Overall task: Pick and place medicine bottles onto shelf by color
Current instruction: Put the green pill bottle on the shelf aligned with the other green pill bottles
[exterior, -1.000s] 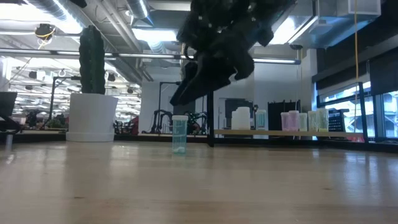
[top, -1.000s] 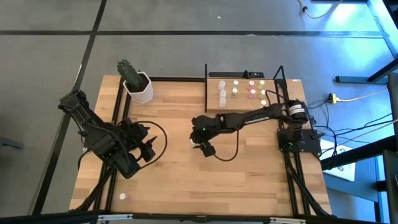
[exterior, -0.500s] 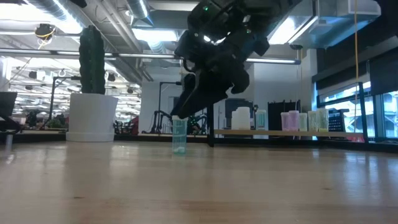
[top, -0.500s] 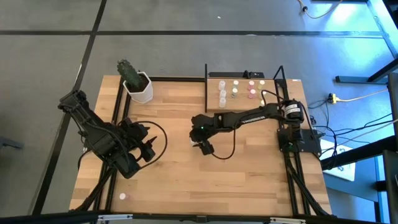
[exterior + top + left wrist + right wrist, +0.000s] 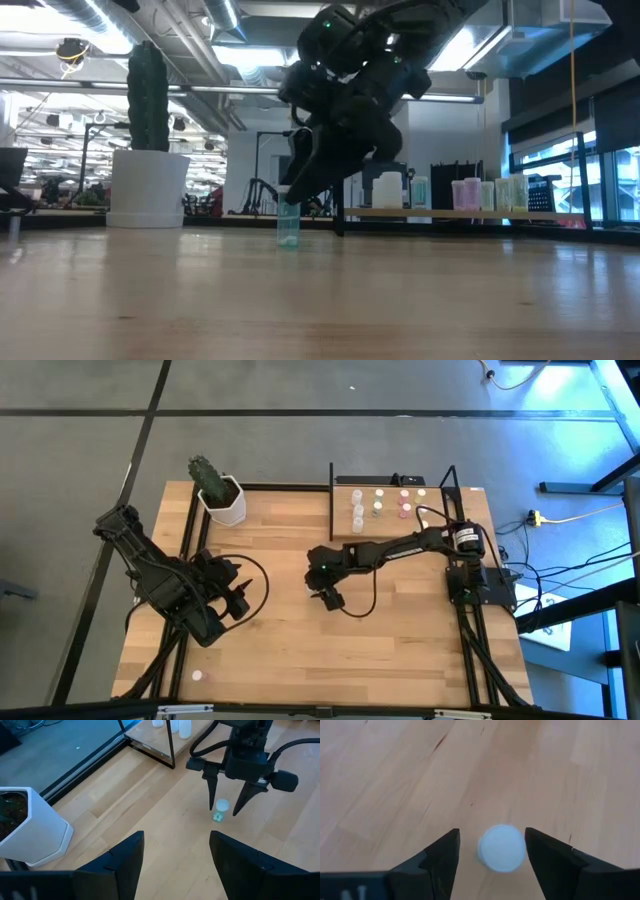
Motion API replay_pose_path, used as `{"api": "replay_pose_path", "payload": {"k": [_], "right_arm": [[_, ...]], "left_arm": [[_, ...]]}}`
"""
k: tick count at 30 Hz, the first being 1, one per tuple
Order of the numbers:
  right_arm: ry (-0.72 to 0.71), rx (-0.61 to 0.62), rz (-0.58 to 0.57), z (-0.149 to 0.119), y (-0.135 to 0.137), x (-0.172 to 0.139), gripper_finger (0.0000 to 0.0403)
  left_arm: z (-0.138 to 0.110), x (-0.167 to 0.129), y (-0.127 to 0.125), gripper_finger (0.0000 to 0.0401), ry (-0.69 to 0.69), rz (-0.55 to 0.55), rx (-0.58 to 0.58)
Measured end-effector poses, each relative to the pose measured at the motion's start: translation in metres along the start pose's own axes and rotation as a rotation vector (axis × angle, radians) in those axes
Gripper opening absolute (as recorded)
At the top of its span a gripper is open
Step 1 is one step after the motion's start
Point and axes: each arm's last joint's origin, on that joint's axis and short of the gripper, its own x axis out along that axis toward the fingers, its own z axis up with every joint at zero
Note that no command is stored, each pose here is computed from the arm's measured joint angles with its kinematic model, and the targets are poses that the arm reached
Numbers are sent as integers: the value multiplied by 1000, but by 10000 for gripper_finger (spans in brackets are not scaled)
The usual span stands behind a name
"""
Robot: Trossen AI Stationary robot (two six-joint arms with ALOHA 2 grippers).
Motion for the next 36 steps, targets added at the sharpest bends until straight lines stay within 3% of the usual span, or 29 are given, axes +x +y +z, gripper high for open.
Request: {"api": "replay_pose_path", "payload": {"k": [8,20,36], "right_arm": [[-6,0,-5,1,0,0,209],[-8,21,-34,1,-1,0,151],[-1,131,-68,1,-2,0,131]], "left_arm": [[0,0,0,220,0,-1,-1],[0,0,0,220,0,-1,-2],[0,0,0,220,0,-1,-1]]}}
